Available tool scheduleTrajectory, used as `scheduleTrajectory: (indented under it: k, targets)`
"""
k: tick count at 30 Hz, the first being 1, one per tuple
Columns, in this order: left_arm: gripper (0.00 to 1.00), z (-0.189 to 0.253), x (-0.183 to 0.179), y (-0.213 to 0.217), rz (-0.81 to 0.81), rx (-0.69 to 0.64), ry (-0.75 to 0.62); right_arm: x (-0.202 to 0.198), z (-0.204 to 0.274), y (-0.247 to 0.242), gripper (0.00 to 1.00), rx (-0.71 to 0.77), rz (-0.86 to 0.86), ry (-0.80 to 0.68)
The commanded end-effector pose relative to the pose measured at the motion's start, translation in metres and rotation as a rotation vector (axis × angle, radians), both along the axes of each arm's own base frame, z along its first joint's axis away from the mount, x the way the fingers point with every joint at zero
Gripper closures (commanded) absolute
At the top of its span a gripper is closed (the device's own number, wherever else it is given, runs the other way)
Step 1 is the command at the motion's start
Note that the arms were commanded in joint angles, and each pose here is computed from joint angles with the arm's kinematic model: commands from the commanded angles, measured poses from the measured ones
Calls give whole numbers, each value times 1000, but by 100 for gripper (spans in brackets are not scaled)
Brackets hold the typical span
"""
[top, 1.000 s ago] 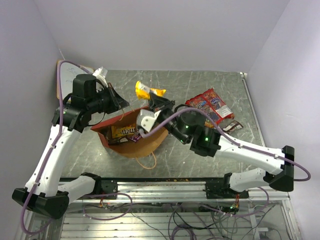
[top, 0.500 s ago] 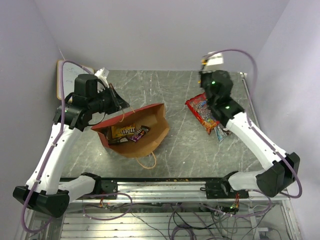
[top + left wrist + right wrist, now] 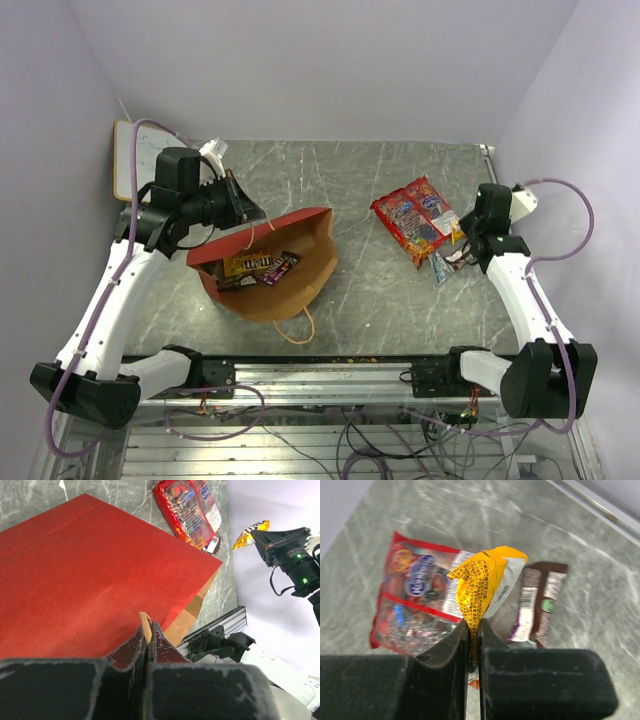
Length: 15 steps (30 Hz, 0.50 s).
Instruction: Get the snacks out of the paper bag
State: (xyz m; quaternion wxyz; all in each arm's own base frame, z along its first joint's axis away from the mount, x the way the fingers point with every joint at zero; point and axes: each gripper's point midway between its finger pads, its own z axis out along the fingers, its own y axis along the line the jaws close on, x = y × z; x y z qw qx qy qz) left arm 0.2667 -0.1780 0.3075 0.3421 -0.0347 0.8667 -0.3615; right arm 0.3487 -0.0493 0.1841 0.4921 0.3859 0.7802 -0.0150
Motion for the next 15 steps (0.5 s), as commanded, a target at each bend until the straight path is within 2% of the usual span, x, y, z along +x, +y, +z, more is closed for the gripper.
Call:
scheduleTrajectory:
  k: [1, 6, 15]
  targets:
    - [93, 1, -2, -3, -49, 3, -28, -16, -20, -24, 100, 30, -135, 10]
    - [93, 4, -2, -3, -63, 12, -39, -16, -54, -32, 100, 55, -144, 66]
    - [93, 8, -4, -3, -77, 18, -58, -8, -109, -37, 100, 88, -117, 304]
